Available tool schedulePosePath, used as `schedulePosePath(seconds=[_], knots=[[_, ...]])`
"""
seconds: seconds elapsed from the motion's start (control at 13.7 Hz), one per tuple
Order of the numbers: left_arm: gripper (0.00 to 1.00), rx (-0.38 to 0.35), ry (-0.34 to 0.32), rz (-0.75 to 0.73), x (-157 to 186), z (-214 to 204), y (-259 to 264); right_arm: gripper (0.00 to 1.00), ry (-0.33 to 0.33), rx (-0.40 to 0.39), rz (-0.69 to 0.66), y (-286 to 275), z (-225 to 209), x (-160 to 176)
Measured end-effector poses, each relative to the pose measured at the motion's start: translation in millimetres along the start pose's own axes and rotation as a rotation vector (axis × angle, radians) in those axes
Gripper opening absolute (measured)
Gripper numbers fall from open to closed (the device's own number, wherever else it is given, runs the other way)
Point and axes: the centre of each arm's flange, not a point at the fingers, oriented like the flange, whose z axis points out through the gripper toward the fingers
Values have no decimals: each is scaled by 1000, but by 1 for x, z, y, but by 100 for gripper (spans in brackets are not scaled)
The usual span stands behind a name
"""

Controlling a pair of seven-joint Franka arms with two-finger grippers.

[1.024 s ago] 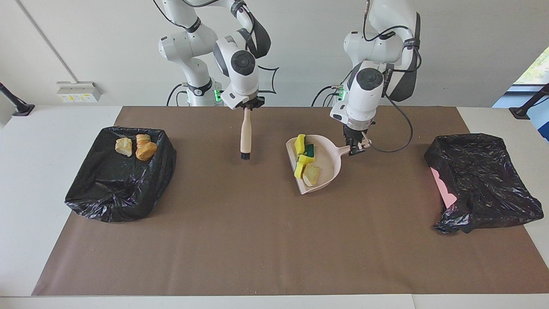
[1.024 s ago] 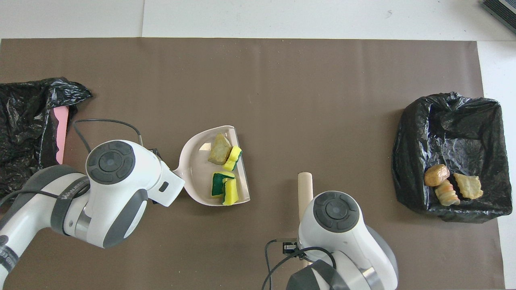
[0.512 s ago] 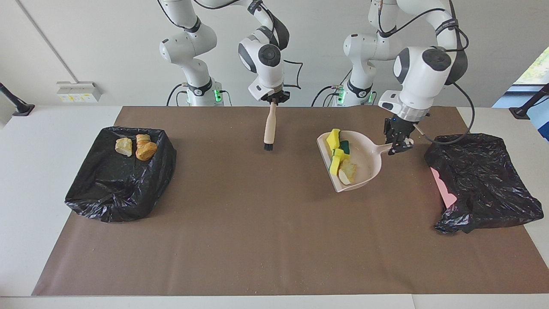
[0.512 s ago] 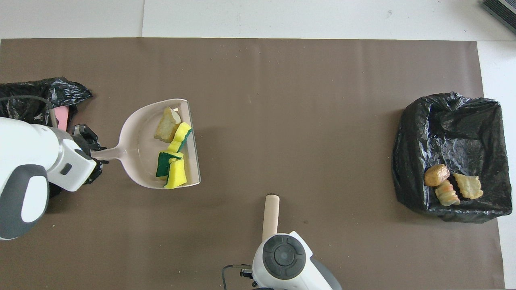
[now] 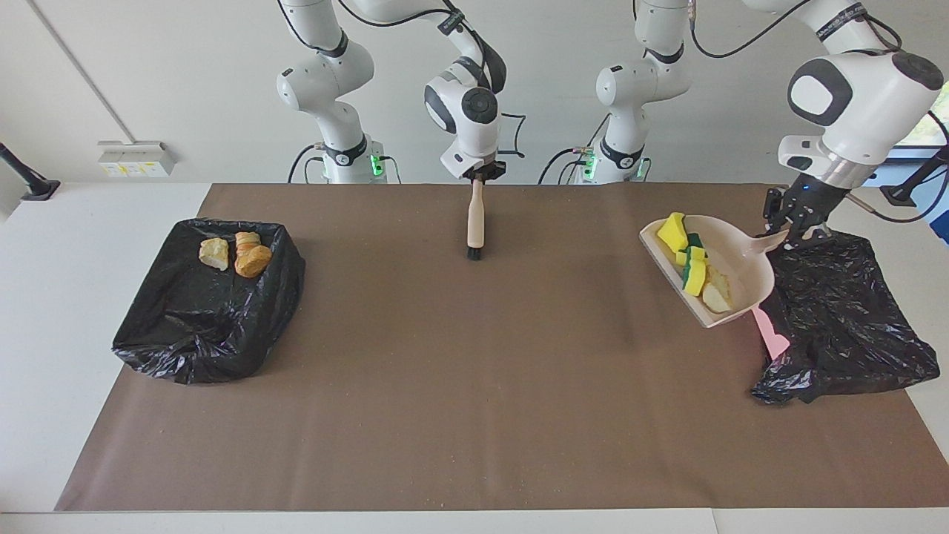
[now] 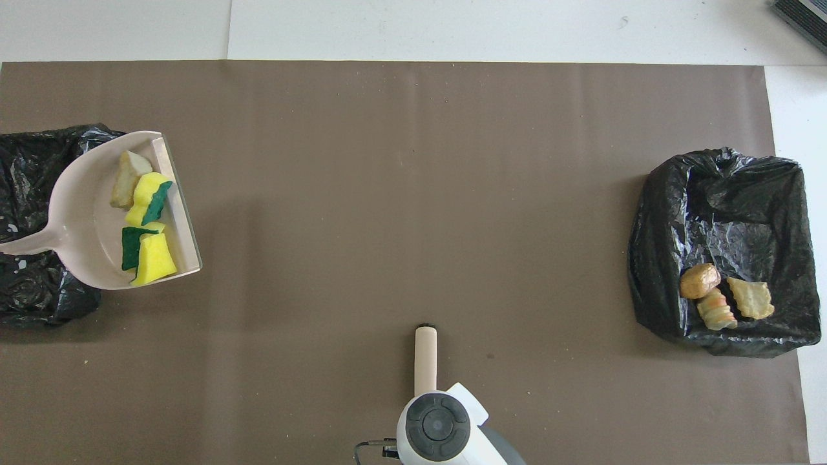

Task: Sweep and dump trash in bin
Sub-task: 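Tip the dustpan over the bin with the left gripper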

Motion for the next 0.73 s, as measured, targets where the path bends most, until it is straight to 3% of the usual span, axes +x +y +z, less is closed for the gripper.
schedulePosePath(seconds=[0.22, 0.44, 0.59, 0.73], knots=[[31, 39, 13, -108, -64, -17, -7, 26, 0, -4, -3, 4, 2, -2], [31, 67, -2, -112, -117, -45, -23, 26, 6, 0, 0, 6, 3, -1], [31, 80, -70, -56, -149, -65, -41, 26, 6, 1, 3, 7, 2, 0], [31, 76, -162, 21, -173, -69, -57, 43, 7, 5, 8, 7, 2, 3]])
